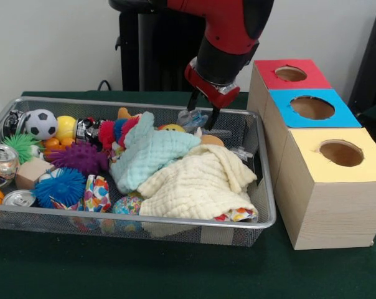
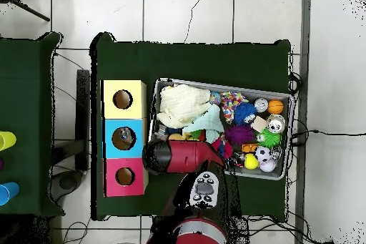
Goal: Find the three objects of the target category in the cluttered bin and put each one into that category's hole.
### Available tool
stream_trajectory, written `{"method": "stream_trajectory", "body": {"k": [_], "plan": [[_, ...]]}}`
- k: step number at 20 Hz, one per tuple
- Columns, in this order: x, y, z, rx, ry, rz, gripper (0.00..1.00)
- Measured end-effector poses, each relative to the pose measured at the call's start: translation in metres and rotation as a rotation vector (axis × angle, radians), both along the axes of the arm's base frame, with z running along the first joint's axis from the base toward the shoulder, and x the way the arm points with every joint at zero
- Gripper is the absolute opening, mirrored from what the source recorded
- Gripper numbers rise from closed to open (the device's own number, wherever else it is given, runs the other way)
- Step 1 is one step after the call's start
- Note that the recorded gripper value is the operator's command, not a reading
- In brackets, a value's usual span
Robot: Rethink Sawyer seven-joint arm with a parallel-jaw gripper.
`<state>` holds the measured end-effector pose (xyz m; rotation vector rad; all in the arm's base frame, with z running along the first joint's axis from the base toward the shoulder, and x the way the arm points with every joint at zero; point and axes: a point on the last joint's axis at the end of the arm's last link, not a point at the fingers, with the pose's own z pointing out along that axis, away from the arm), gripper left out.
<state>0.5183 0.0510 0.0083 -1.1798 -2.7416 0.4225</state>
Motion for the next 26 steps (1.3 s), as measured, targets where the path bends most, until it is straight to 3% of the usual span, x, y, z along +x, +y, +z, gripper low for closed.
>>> {"method": "stream_trajectory", "body": {"k": [6, 7, 20, 26], "plan": [[0.006, -0.004, 0.009, -0.003, -0.019, 0.0, 1.0], [0.007, -0.005, 0.011, -0.004, -0.024, 0.001, 0.0], [0.016, -0.015, 0.027, -0.016, -0.068, 0.019, 0.0], [0.03, -0.016, 0.056, -0.019, -0.113, 0.016, 0.0]]}}
